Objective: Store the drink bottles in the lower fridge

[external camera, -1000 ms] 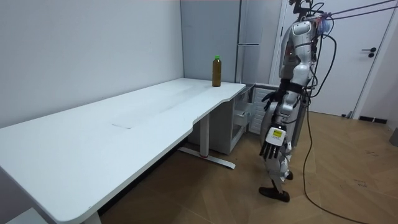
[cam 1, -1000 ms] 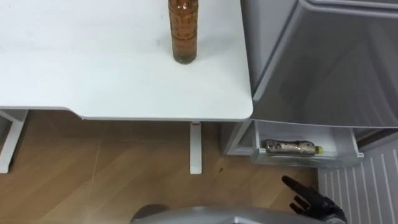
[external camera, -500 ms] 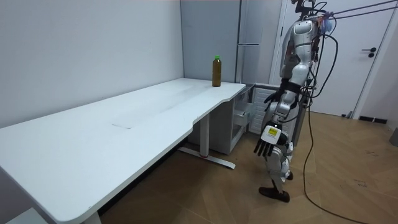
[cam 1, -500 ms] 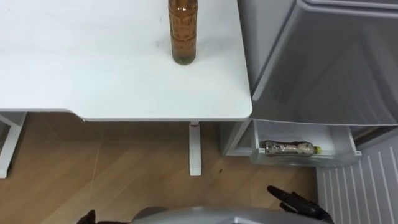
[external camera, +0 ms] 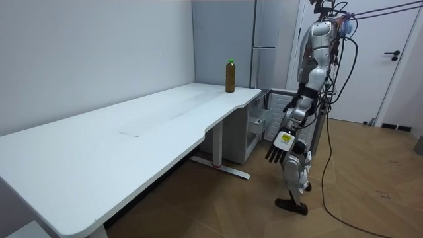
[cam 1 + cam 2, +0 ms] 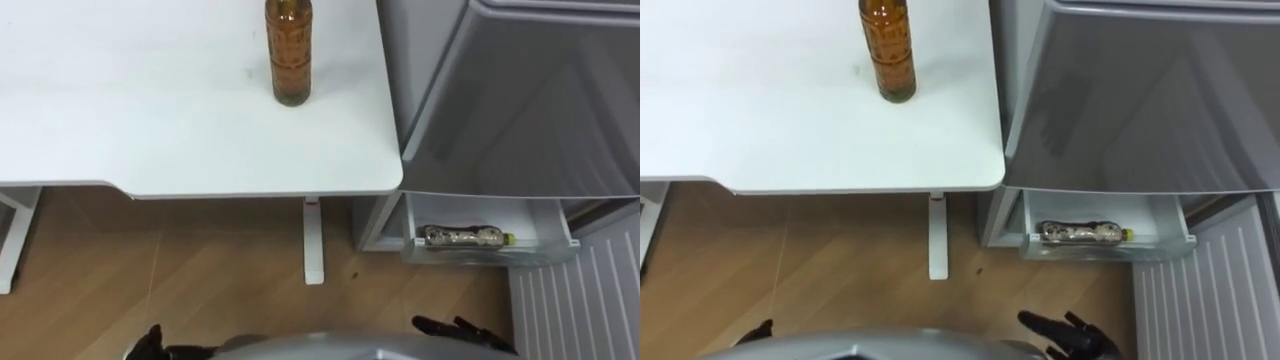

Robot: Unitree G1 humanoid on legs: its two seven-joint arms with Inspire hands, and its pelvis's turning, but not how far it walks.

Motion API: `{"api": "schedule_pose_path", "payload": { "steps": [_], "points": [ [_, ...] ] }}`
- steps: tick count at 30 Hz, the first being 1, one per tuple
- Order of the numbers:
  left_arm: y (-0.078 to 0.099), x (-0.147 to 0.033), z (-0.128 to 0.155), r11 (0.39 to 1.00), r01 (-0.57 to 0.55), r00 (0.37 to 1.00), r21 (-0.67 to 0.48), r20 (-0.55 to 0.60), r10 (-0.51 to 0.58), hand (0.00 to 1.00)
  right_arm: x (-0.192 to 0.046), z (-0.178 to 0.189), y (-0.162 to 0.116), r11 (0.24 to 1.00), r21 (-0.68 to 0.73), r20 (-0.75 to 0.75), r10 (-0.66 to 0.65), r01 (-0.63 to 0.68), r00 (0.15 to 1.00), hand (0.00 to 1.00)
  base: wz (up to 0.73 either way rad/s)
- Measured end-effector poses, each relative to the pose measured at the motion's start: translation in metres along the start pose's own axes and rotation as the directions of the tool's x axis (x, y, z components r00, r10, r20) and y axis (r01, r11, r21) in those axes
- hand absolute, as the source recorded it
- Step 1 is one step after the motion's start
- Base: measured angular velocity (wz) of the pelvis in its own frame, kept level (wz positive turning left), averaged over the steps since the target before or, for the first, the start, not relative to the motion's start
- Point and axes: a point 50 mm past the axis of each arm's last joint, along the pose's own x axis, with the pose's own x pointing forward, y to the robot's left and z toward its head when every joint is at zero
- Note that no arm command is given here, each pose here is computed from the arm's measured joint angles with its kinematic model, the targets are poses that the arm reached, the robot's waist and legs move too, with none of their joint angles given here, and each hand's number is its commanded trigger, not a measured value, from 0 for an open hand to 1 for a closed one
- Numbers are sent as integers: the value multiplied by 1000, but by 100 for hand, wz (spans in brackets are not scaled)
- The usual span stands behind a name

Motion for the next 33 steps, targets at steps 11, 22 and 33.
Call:
{"api": "schedule_pose_path", "payload": {
  "steps": [11,22,33],
  "points": [
    [16,1,25,963,-203,974,-178,69,218,0,1,4,-4,964,-225,15,-142,142,990,0,-1],
    [53,-32,104,643,-376,719,-668,227,657,0,0,1,-6,953,-240,30,-184,186,982,0,-1],
    [63,-63,139,542,-363,515,-758,321,794,0,-2,-5,-11,946,-249,39,-204,208,978,0,1]
  ]
}}
